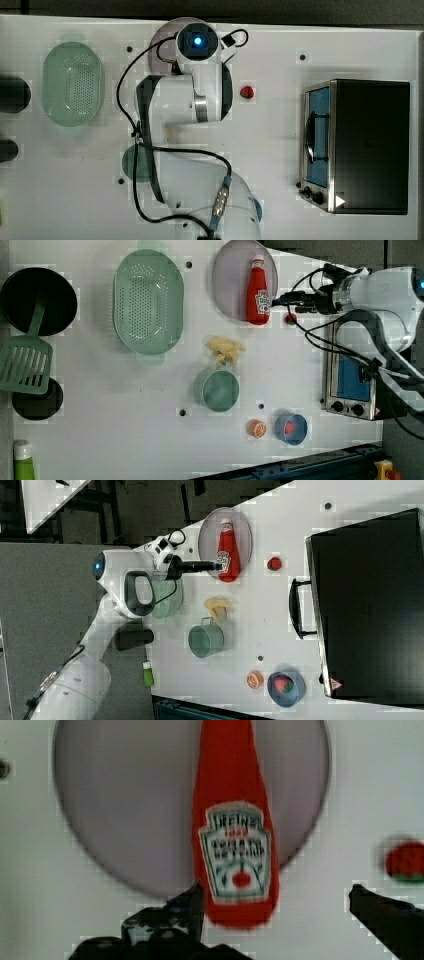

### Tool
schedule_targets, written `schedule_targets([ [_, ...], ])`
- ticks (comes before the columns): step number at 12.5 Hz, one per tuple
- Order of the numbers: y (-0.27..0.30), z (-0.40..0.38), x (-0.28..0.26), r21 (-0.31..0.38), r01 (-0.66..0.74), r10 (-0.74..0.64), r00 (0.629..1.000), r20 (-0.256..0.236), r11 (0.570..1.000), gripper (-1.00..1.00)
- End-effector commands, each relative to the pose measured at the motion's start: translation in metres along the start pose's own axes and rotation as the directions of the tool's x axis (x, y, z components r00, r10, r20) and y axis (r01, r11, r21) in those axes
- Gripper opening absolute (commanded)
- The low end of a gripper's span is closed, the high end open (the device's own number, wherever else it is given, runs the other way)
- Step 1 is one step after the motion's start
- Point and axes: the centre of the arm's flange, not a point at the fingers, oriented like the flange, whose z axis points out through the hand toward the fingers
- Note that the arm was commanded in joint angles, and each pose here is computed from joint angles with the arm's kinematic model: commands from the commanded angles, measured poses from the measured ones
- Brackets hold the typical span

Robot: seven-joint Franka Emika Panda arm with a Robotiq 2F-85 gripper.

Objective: Pick ketchup from plate and place it on table.

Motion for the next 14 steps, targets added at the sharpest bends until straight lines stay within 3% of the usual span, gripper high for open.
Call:
schedule_targets([
  [1, -0.001, 0.033, 0.006, 0.014, 0.077, -0.076, 0.996, -0.035, 0.997, 1.00],
  [12, -0.007, 0.121, -0.001, 0.045, 0.090, -0.086, 0.993, -0.084, 0.995, 1.00],
  [13, -0.007, 0.119, 0.001, 0.045, 0.090, -0.086, 0.992, -0.090, 0.995, 0.91],
  [14, -0.006, 0.117, 0.003, 0.044, 0.089, -0.084, 0.992, -0.094, 0.995, 0.68],
])
